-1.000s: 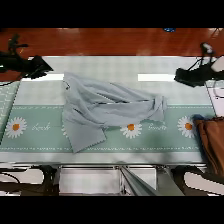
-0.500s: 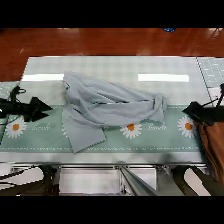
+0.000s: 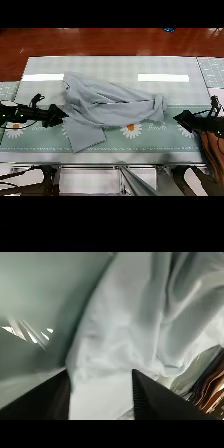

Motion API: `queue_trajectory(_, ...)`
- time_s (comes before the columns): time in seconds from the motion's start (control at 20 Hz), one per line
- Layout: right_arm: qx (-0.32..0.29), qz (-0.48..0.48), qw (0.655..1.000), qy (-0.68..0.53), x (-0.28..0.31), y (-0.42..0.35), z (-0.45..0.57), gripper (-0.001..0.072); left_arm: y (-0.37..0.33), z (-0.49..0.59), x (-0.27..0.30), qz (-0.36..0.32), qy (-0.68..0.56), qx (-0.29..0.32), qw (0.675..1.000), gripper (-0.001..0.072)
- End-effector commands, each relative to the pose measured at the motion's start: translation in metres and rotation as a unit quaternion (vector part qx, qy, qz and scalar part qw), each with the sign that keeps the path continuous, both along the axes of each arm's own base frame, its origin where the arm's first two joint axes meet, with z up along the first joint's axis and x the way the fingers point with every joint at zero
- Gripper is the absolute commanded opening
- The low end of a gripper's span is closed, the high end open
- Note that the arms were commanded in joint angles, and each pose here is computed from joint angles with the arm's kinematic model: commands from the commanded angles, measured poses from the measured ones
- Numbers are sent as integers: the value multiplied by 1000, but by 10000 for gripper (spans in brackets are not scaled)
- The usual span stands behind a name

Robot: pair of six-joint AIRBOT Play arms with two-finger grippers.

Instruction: Fold the shirts.

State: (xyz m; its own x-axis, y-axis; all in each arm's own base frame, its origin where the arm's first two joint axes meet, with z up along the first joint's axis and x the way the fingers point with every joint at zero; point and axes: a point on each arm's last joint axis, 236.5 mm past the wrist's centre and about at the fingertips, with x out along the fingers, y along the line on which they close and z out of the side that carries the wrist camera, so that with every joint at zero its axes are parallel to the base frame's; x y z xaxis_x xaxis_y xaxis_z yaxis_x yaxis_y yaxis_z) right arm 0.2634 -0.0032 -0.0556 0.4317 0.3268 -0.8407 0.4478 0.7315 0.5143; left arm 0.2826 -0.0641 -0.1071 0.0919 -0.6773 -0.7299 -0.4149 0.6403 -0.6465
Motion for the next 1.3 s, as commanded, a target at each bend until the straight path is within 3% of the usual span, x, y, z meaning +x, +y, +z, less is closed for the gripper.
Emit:
queue_trajectory(0.0,9,2,1000,-9,2,5,2,408,-18,-18,4,-38,-4,26,999,48)
queue_trajectory(0.05,16,4,1000,-17,5,7,4,408,-20,-15,8,-45,-12,28,998,13)
queue_trajectory(0.5,116,8,992,-57,43,36,-6,408,-19,6,27,-59,-37,21,997,13)
queue_trajectory(0.75,113,67,991,-5,59,78,-46,402,-20,6,27,-59,-37,21,997,13)
queue_trajectory(0.8,122,84,989,-1,65,90,-47,323,-19,6,27,-59,-37,21,997,14)
queue_trajectory(0.9,120,126,985,-14,78,107,-35,42,-16,12,36,-55,-48,23,997,14)
queue_trajectory(1.05,117,188,971,-88,114,117,41,25,-10,78,85,-27,-120,-24,992,13)
queue_trajectory(1.15,52,202,964,-163,144,101,127,25,4,171,139,23,-239,-61,969,14)
queue_trajectory(1.25,-37,199,945,-255,161,80,229,25,22,295,172,60,-381,-84,919,13)
